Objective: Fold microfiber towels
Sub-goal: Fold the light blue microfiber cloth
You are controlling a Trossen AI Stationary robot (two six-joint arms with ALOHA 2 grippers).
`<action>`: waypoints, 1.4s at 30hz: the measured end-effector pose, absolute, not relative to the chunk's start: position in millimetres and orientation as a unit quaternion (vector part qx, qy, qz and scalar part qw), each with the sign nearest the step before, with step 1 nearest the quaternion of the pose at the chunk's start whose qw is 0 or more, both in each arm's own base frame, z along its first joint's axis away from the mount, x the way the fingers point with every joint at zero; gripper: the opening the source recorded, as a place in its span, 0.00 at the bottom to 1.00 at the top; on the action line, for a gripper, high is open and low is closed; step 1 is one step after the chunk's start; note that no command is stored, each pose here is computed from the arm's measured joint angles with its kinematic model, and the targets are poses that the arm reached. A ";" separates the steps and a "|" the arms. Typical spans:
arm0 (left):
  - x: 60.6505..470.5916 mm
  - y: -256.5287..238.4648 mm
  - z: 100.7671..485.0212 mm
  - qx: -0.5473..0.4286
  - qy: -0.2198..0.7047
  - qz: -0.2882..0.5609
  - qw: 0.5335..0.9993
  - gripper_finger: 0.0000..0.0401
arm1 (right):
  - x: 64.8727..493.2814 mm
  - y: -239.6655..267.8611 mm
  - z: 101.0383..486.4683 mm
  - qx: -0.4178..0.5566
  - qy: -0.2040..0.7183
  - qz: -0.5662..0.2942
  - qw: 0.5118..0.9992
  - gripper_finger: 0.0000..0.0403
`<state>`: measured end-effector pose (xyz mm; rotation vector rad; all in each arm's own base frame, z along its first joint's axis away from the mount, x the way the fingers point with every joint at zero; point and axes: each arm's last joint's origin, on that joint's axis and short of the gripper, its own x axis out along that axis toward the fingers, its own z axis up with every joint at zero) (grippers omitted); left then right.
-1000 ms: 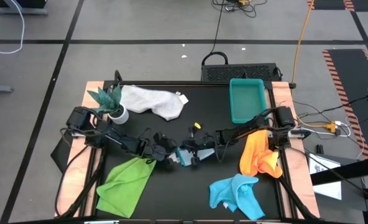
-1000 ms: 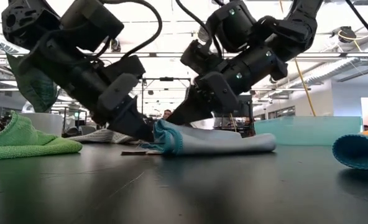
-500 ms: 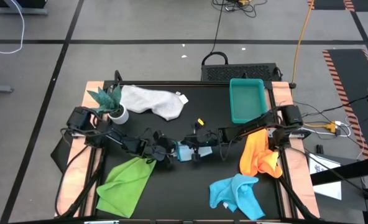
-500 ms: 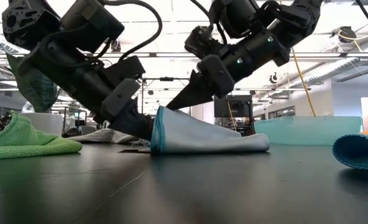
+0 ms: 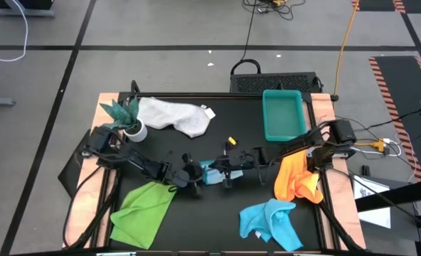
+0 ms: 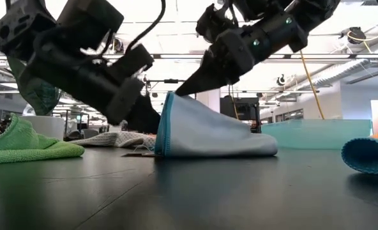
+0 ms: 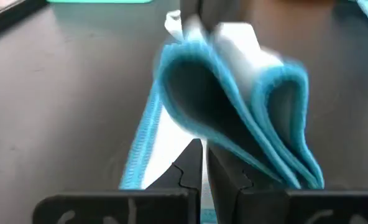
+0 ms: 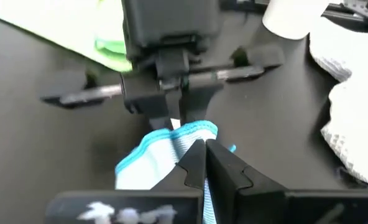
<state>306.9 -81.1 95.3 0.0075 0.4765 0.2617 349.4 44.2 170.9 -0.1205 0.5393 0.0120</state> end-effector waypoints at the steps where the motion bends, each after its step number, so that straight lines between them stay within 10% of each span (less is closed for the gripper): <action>1: 307.5 -81.3 90.8 0.009 0.236 0.127 0.963 0.06 | 348.1 44.9 173.1 -0.055 0.267 0.004 0.962 0.00; 17: 317.0 -87.6 77.2 0.034 0.191 0.047 0.980 0.06 | 344.1 54.1 161.4 -0.040 0.297 0.004 0.954 0.03; 32: 316.6 -87.5 76.2 0.031 0.196 0.048 0.979 0.06 | 342.9 44.7 170.8 -0.078 0.284 0.094 0.951 0.38; 42: 316.8 -87.6 76.7 0.029 0.194 0.048 0.979 0.06 | 360.5 37.6 134.9 -0.096 0.270 0.088 0.954 0.34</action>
